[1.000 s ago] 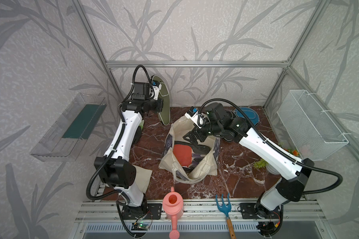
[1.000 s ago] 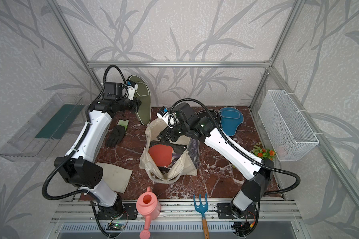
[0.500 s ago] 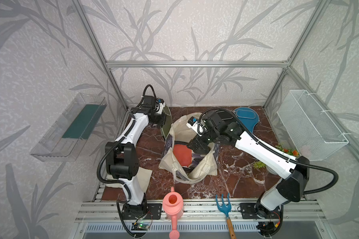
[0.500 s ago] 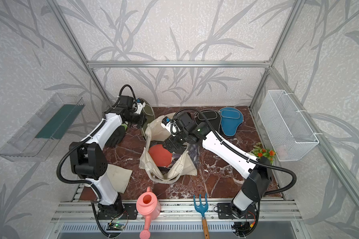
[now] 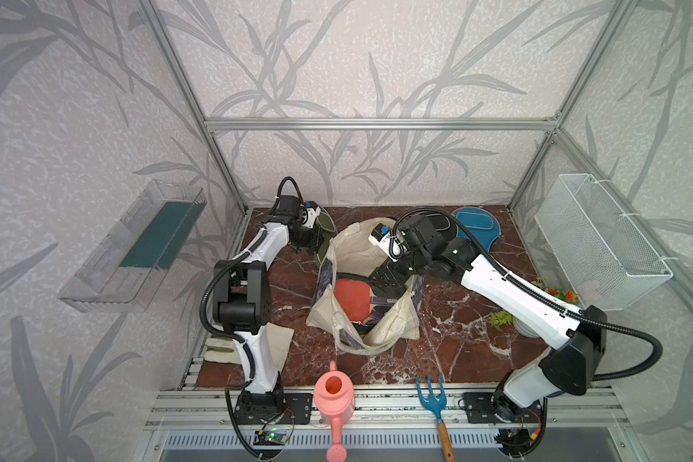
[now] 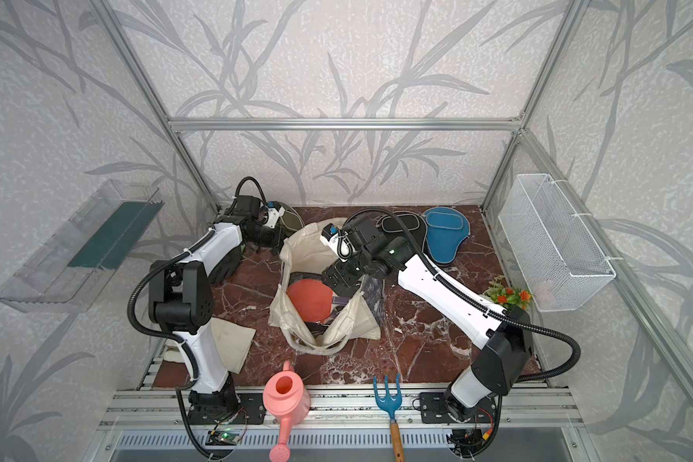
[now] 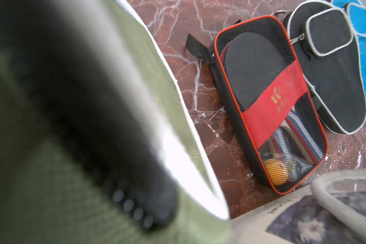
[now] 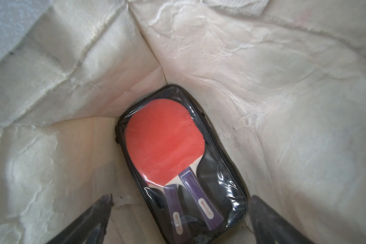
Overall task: Remove the ping pong set from the canvas bag
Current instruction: Place the ping pong set at the center of the board.
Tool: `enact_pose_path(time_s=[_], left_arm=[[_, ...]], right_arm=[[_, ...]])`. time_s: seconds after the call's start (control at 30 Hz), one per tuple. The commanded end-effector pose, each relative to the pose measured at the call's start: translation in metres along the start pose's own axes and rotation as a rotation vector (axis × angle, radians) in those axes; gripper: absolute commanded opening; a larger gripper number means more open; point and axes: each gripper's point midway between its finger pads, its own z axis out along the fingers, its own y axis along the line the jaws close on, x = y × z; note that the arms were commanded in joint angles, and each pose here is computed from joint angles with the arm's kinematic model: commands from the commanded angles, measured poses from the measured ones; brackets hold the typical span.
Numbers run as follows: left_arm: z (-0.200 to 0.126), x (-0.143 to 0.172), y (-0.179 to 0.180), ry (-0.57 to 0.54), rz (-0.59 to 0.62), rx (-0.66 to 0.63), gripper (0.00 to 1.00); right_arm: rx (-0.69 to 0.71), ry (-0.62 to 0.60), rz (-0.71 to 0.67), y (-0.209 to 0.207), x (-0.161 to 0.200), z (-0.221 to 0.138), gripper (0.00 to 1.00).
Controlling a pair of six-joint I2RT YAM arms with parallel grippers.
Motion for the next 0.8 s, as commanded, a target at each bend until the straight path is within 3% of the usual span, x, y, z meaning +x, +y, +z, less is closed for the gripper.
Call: enact_pose_path(time_s=[0.0,0.37,0.63,0.77], left_arm=[[0.012,0.006,0.007,0.024,-0.028,0.017,0.00],[0.042,0.029,0.039,0.133,-0.084,-0.096,0.23],[0.036,0.031,0.056,0.158,-0.096,-0.201,0.63],[0.024,0.029,0.069,0.163,-0.104,-0.300,0.75]], right_arm=[[0.001,-0.023,0.005,0.001,-0.002,-0.011,0.99],[0.007,-0.015,0.012,-0.002,0.000,-0.011,0.99],[0.011,-0.008,0.010,-0.004,0.000,-0.012,0.99],[0.013,-0.006,0.005,-0.005,0.000,-0.013,0.99]])
